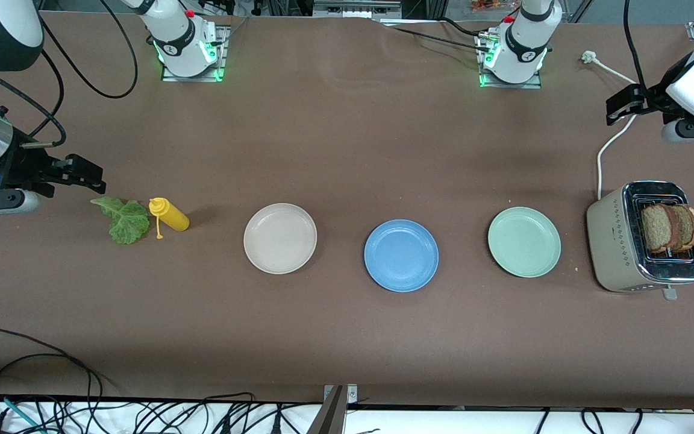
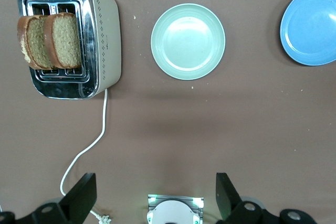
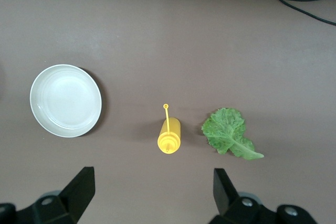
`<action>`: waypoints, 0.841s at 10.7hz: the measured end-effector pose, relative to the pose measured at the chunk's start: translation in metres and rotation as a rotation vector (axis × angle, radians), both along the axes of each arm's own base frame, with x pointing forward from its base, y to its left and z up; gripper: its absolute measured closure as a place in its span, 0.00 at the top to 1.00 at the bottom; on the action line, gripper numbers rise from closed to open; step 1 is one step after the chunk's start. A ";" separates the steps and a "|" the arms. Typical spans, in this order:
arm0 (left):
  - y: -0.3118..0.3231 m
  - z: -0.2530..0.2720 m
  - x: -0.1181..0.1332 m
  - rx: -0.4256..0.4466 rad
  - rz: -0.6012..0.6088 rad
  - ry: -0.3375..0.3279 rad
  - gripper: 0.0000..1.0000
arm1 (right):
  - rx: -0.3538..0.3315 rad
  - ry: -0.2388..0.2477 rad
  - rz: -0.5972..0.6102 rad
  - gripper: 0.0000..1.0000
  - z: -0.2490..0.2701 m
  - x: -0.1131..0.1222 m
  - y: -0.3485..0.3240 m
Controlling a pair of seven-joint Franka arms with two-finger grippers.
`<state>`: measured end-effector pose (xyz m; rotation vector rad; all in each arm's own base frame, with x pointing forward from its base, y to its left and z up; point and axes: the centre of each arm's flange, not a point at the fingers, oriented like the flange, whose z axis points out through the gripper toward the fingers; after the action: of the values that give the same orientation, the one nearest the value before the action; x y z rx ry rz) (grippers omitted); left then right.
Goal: Make sandwich in blue plate with both arms
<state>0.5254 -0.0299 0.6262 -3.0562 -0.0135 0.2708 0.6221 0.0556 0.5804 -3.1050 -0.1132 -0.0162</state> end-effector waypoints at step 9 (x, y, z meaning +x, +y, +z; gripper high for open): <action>0.000 0.000 0.000 0.000 0.000 0.000 1.00 | 0.000 0.002 0.011 1.00 0.000 -0.001 0.007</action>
<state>0.5254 -0.0300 0.6262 -3.0562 -0.0135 0.2708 0.6213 0.0623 0.5799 -3.1039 -0.1302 -0.0128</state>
